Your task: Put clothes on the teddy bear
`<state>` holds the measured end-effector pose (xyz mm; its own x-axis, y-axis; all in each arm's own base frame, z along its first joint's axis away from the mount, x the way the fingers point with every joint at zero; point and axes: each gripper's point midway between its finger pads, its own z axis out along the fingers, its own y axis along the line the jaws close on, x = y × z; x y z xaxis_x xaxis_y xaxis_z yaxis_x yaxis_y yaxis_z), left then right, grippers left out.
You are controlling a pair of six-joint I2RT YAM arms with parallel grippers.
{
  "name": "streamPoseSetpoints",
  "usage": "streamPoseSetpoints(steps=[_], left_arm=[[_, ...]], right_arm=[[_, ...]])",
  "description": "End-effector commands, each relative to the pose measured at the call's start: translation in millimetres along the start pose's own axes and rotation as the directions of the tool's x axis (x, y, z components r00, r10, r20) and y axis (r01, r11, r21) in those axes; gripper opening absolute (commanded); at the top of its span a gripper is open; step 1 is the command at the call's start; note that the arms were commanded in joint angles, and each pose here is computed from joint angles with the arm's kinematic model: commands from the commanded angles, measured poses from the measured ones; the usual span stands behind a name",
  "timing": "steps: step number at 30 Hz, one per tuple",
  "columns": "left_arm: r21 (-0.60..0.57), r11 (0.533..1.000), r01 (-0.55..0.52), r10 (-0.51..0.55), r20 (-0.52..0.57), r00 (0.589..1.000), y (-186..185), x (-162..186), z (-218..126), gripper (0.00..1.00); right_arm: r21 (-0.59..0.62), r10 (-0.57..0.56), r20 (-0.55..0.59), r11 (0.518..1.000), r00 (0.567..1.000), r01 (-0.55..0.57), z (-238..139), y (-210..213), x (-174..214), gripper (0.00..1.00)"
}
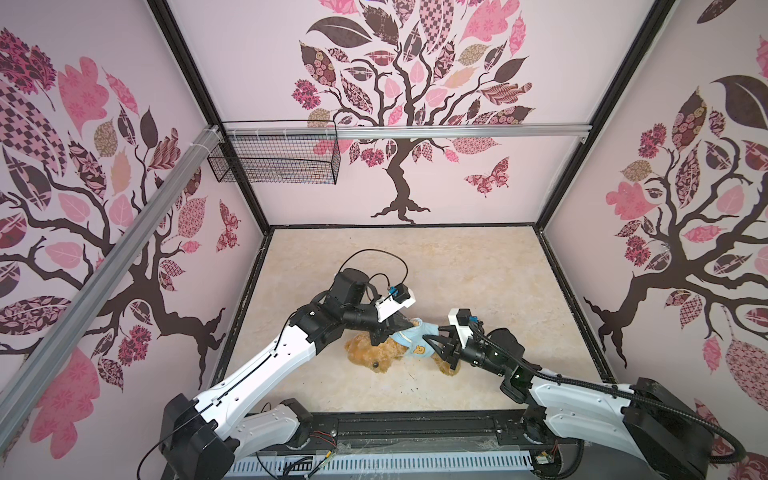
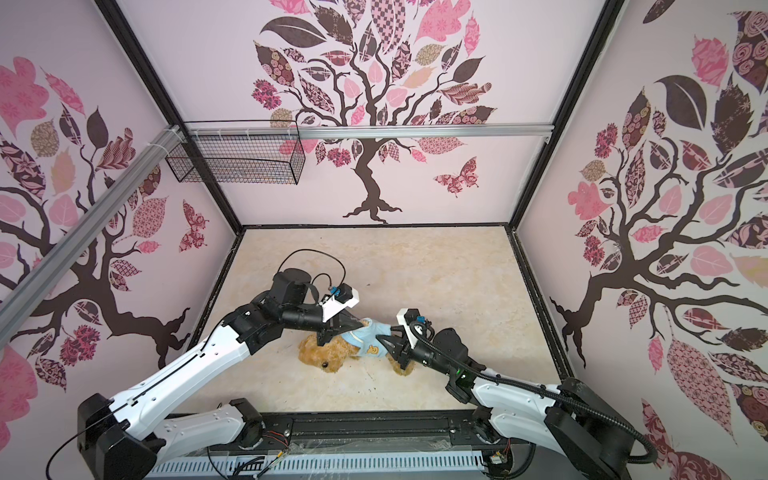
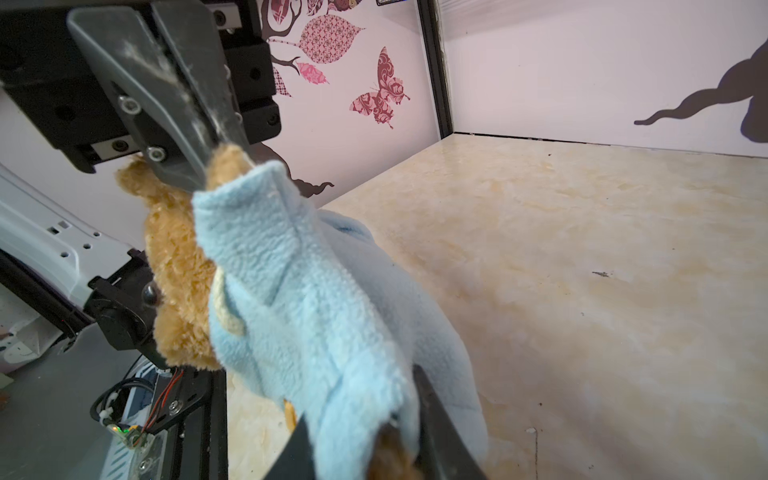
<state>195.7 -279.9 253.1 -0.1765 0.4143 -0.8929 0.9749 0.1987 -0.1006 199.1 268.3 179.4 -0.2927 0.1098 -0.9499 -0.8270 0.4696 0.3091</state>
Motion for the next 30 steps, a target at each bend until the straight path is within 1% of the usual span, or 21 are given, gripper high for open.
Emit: streamPoseSetpoints(steps=[1,3,5,8,11,14,17,23,30], left_arm=[[0.01,1.0,0.0,-0.001,0.181,0.984,-2,-35,-20,0.0],[0.0,1.0,0.012,-0.012,0.17,0.985,1,-29,-18,0.0],[-0.009,1.0,0.008,-0.007,0.136,0.991,3,-19,-15,0.0],[-0.032,0.999,-0.018,0.019,0.036,0.999,5,-3,-7,0.0],[-0.067,0.995,-0.08,0.074,-0.077,0.994,3,10,2,0.0],[-0.047,0.991,-0.122,0.111,-0.191,0.975,-3,26,12,0.08],[-0.028,0.993,-0.111,0.101,-0.248,0.963,-5,34,18,0.15],[0.015,0.99,-0.139,0.136,-0.343,0.929,-12,42,30,0.28],[0.027,0.991,-0.131,0.131,-0.396,0.909,-10,42,40,0.36]], right_arm=[[0.097,0.077,-0.077,0.993,0.994,-0.069,-3,-21,29,0.28],[0.075,0.067,-0.071,0.995,0.995,-0.062,-2,-17,26,0.25],[0.037,0.033,-0.069,0.999,0.997,-0.031,2,-11,20,0.21],[-0.004,-0.031,-0.076,1.0,0.997,0.031,6,-3,14,0.18],[-0.033,-0.11,-0.092,0.994,0.99,0.108,9,1,12,0.17],[-0.067,-0.17,-0.08,0.984,0.982,0.165,8,8,7,0.16],[-0.096,-0.202,-0.068,0.976,0.977,0.195,9,14,2,0.16],[-0.136,-0.211,-0.063,0.97,0.976,0.201,11,21,-1,0.16],[-0.158,-0.208,-0.054,0.968,0.977,0.197,11,25,-3,0.16]])
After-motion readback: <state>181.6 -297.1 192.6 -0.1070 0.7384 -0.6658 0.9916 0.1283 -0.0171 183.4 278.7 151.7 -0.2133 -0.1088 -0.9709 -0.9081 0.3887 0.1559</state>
